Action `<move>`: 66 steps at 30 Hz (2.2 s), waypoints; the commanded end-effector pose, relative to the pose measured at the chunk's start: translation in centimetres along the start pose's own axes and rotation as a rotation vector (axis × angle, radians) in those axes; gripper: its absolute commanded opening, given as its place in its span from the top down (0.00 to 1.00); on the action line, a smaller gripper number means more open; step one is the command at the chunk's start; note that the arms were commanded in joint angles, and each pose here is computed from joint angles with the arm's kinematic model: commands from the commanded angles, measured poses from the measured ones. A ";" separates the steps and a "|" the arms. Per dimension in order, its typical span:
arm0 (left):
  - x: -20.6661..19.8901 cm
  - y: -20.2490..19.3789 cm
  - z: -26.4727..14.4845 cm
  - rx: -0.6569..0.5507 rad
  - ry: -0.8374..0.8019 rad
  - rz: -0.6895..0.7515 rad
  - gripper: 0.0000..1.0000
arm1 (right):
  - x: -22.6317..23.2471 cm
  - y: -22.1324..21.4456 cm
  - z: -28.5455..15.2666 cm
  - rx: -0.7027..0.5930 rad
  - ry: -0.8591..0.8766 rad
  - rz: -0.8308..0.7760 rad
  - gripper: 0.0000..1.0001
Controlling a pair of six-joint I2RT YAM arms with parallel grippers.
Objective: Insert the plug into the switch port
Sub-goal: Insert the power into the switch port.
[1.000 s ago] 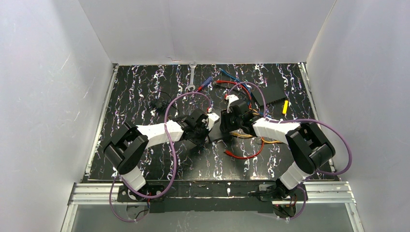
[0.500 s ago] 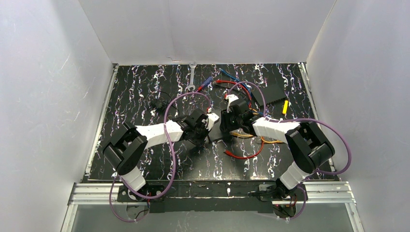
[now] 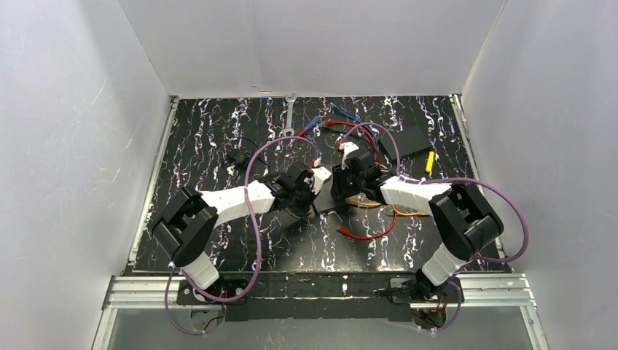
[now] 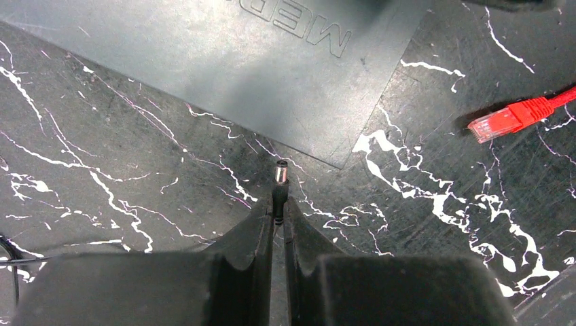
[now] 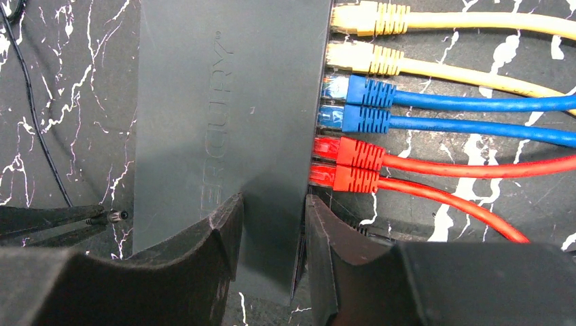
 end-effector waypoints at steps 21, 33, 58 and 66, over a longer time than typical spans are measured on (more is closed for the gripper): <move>-0.2 1.4 0.1 0.022 -0.008 0.012 1.00 | 0.4 -1.1 0.8 0.069 0.034 -0.010 0.55; -0.4 1.4 0.4 0.042 -0.018 0.013 1.00 | 0.5 -1.1 1.0 0.072 0.042 0.002 0.55; -0.5 1.9 0.0 0.062 -0.007 0.015 1.00 | 0.6 -1.3 1.2 0.078 0.075 0.034 0.57; -0.2 2.9 -0.5 0.046 0.022 0.017 1.00 | 0.7 -1.4 1.4 0.079 0.085 0.038 0.57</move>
Point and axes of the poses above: each gripper's point midway between its finger pads, its own z axis out along the fingers, its own x axis along the line the jaws close on, y = z × x, the point moved 7 cm from there along -z, back along the fingers, and after that the axes turned 2 degrees about -z, right-handed, at the moved point
